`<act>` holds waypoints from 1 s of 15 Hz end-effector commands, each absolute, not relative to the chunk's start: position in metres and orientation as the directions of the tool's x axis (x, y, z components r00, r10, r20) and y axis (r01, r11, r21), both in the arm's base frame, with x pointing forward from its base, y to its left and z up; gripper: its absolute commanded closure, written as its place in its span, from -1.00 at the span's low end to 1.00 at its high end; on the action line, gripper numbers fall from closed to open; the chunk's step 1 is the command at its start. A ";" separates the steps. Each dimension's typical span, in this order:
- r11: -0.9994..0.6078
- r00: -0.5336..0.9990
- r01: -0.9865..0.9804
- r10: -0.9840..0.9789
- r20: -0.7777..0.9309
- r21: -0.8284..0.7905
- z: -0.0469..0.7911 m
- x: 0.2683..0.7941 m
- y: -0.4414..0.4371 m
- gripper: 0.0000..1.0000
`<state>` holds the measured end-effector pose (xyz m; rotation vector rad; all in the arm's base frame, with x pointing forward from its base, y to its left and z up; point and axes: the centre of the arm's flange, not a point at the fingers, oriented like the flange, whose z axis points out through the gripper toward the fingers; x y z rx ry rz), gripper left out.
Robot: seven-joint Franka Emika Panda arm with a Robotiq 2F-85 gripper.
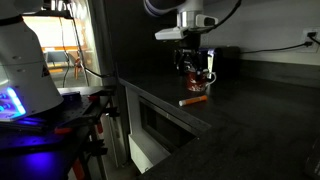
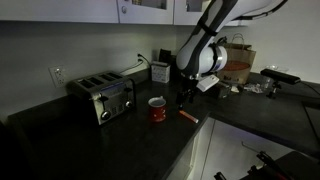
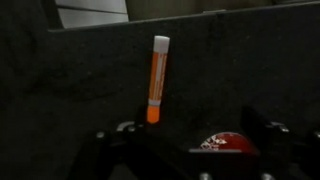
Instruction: Pick the marker and put it in the cup
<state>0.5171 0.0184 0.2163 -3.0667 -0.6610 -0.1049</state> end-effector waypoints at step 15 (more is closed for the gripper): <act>-0.891 0.891 0.454 0.453 0.030 -0.025 0.147 0.581 -0.024 0.03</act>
